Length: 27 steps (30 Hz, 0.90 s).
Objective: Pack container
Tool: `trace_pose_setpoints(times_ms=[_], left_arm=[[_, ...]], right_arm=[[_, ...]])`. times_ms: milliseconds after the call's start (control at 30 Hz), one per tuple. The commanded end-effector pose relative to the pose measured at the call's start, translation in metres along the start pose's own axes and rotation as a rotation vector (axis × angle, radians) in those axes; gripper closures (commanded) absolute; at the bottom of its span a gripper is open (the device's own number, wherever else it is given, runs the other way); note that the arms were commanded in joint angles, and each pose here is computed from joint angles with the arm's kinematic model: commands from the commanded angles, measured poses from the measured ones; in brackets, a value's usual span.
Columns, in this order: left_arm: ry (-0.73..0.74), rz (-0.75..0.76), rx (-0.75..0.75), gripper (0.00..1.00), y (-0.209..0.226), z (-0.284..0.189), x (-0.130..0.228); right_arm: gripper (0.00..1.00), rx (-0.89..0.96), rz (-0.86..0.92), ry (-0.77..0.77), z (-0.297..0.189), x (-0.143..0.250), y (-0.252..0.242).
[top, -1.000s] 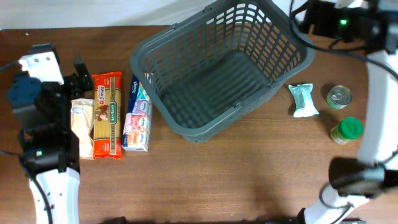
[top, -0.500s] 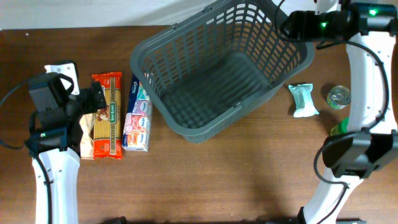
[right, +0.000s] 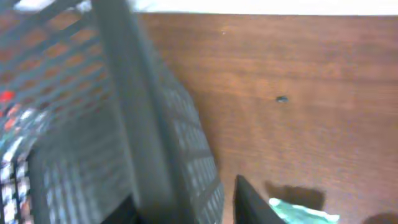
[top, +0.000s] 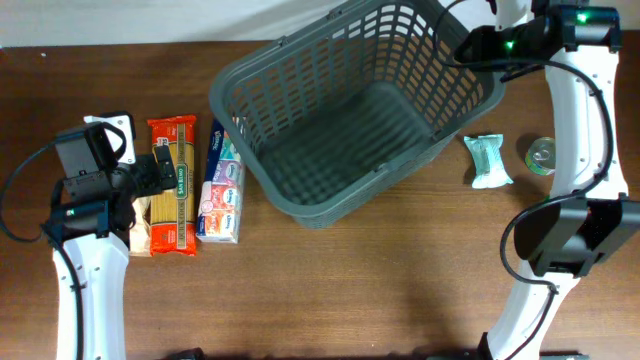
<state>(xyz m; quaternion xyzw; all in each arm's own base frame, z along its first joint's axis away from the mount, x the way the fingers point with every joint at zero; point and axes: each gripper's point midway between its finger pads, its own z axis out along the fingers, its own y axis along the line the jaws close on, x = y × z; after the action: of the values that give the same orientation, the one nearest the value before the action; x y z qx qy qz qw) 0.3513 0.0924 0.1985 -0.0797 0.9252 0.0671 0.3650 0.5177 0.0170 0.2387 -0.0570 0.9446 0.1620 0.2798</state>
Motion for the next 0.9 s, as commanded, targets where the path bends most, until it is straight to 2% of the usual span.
trace_pose_setpoints(times_ms=[0, 167, 333, 533, 667, 867], left_arm=[[-0.006, -0.013, 0.008, 0.01, 0.0, -0.001, -0.004], [-0.006, -0.013, 0.008, 0.01, 0.0, -0.001, -0.004], [-0.006, -0.013, 0.008, 0.01, 0.0, -0.001, -0.004], [-0.006, -0.013, 0.008, 0.01, 0.0, -0.001, -0.004], [-0.006, -0.013, 0.008, 0.01, 0.0, -0.001, -0.004], [-0.006, -0.013, 0.008, 0.01, 0.0, -0.001, -0.004]], right_arm=[[0.8, 0.033, 0.046, 0.059, 0.008, 0.013, -0.007], [0.87, 0.037, 0.124, 0.095, 0.003, 0.023, -0.005], [0.87, 0.073, 0.155, 0.107, -0.003, 0.027, -0.008], [0.92, 0.172, 0.268, 0.172, -0.009, 0.046, -0.021], [0.93, 0.181, 0.338, 0.22, -0.012, 0.059, -0.019], [0.93, 0.183, 0.355, 0.256, -0.014, 0.068, -0.016]])
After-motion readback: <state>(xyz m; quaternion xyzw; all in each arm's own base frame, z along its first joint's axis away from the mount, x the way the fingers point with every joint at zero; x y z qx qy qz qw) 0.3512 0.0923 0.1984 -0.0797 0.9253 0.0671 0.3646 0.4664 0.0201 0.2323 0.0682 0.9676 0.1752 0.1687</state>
